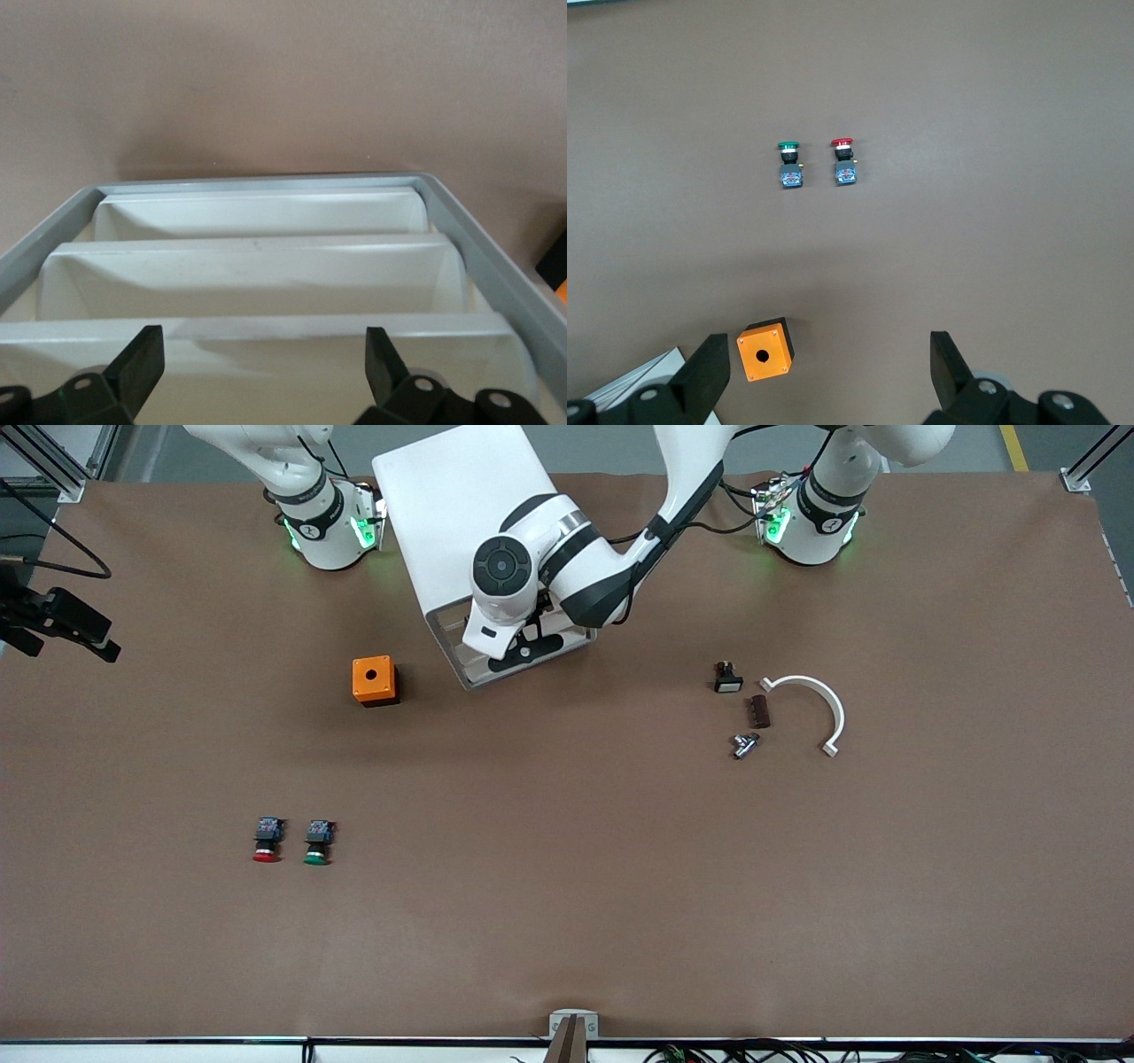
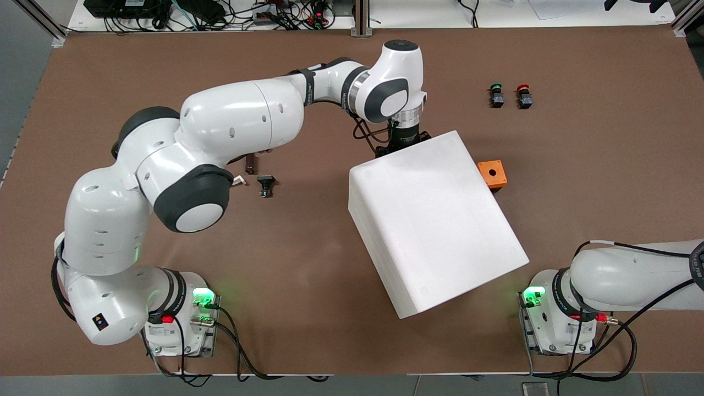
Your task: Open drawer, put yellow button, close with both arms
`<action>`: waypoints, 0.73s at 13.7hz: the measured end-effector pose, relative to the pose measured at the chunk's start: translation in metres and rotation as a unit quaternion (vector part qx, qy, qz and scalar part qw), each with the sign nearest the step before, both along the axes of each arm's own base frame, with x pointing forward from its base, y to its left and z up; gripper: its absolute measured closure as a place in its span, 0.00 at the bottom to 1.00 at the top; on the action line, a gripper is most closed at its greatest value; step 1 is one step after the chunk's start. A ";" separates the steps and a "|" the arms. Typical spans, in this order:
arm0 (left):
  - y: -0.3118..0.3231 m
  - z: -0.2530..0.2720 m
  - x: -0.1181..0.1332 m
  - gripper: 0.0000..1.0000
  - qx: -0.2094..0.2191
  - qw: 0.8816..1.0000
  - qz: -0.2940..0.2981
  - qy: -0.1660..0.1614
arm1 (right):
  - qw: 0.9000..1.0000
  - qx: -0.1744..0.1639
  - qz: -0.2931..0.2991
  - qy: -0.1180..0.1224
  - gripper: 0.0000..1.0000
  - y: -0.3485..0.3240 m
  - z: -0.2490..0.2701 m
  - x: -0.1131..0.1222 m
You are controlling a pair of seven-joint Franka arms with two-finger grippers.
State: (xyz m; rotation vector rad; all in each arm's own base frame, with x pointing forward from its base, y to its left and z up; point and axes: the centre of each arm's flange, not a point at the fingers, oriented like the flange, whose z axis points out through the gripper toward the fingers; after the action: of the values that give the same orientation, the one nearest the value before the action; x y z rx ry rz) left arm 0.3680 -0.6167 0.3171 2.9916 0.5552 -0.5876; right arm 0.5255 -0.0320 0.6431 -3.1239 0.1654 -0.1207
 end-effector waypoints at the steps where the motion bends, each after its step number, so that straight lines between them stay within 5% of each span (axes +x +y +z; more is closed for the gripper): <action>1: 0.009 0.001 0.015 0.00 -0.001 1.000 0.012 -0.002 | 1.000 0.000 0.000 0.000 0.00 0.000 0.000 0.000; 3: 0.041 0.010 0.065 0.00 -0.004 0.999 0.039 -0.017 | 1.000 0.000 0.001 -0.001 0.00 0.001 0.000 0.000; 6: 0.104 0.047 0.138 0.00 0.013 0.995 0.058 -0.085 | 1.000 0.000 0.001 -0.001 0.00 0.001 0.000 0.000; 10: 0.215 0.098 0.214 0.00 0.043 0.989 0.019 -0.143 | 1.000 0.000 0.001 -0.002 0.00 0.001 0.000 0.000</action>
State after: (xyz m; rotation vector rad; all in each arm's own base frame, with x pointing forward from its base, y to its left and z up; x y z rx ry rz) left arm 0.5822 -0.4022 0.4147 3.0573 0.6278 -0.1289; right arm 0.5260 -0.0312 0.6436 -3.1240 0.1627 -0.1271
